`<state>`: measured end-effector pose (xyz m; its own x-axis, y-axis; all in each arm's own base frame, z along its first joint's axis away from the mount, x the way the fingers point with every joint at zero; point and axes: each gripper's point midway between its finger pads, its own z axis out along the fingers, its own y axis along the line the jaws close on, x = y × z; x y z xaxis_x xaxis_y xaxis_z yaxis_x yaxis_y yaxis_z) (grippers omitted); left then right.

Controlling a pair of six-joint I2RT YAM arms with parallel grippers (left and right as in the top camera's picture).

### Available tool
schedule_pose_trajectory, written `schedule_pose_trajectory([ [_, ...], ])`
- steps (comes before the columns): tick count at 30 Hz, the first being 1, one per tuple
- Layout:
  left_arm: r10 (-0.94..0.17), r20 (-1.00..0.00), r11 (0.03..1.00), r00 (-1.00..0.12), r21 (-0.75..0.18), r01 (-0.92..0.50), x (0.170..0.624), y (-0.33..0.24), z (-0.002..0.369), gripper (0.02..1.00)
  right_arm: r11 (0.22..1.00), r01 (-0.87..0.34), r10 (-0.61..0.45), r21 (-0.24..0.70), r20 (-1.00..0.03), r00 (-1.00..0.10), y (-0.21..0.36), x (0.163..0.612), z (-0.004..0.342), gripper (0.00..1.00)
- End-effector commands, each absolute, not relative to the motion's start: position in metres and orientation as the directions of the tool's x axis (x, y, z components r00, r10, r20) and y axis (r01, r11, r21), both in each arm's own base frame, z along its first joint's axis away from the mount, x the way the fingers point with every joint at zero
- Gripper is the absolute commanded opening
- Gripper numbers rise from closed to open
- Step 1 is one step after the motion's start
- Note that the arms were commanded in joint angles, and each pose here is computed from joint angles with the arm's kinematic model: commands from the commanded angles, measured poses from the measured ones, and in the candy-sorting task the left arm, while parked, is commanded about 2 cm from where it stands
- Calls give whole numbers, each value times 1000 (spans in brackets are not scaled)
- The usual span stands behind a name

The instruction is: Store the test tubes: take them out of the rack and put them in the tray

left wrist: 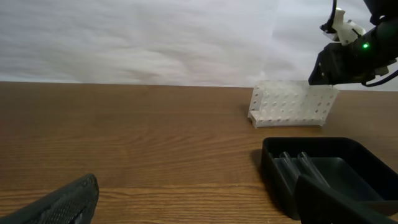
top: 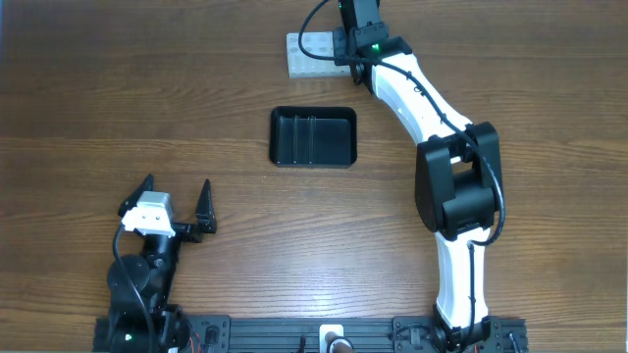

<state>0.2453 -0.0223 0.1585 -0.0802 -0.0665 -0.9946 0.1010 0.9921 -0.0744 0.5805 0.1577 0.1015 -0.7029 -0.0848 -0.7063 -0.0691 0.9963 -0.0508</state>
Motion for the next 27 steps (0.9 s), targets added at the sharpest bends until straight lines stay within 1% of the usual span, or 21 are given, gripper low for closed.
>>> schedule_pose_trajectory([
  [1,-56,-995,992,-80,-64,108,245,-23,157,1000,997,-43,-79,-69,-702,-708,149,582,97,395],
  [7,-56,-995,992,-80,-64,108,245,-23,157,1000,997,-44,-80,-68,-703,-707,150,582,97,378],
  [16,-56,-995,992,-80,-64,108,245,-23,157,1000,997,-34,-76,-74,-715,-695,147,580,112,375],
  [20,-56,-995,992,-80,-64,108,245,-23,157,1000,996,-31,-78,-79,-712,-698,146,579,111,336],
  [24,-56,-995,992,-80,-64,108,245,-23,157,1000,996,-28,-77,-80,-715,-694,146,580,113,334],
  [27,-56,-995,992,-80,-64,108,245,-23,157,998,996,-27,-76,-80,-717,-693,146,580,114,310],
])
